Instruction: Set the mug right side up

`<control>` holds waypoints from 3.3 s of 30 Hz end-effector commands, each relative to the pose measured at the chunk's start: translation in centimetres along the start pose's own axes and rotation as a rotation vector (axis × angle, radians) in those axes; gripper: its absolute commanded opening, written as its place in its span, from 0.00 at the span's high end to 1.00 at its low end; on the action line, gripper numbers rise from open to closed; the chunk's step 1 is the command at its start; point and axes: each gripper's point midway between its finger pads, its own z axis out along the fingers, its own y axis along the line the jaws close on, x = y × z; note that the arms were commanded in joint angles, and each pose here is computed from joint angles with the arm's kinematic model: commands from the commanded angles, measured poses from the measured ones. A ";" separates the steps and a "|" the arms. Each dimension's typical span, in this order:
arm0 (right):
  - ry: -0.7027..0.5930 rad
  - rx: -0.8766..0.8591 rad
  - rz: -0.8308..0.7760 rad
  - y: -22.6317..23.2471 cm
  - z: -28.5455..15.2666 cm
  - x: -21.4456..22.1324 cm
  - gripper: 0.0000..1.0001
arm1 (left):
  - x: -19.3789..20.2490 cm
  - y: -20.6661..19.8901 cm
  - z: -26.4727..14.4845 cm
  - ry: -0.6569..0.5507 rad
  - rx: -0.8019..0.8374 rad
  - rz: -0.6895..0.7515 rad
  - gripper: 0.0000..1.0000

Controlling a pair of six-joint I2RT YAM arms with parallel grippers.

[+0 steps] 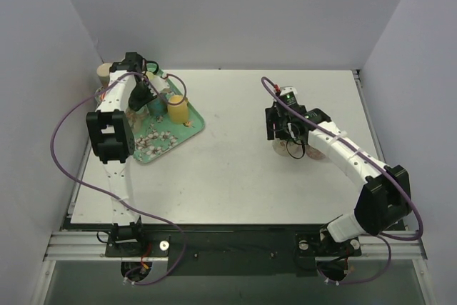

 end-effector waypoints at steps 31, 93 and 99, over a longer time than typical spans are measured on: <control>-0.568 -0.897 0.130 25.0 -20.2 -10.4 0.16 | -10.4 -11.5 -31.7 -0.995 0.316 -0.383 1.00; 0.206 -0.092 -0.195 11.7 2.7 -3.6 0.53 | -2.4 -2.3 -19.1 -0.525 -0.276 -0.433 0.06; 0.062 -0.138 -0.232 10.9 -3.3 -6.5 0.29 | -0.5 -1.4 -16.5 -0.408 -0.312 -0.201 0.13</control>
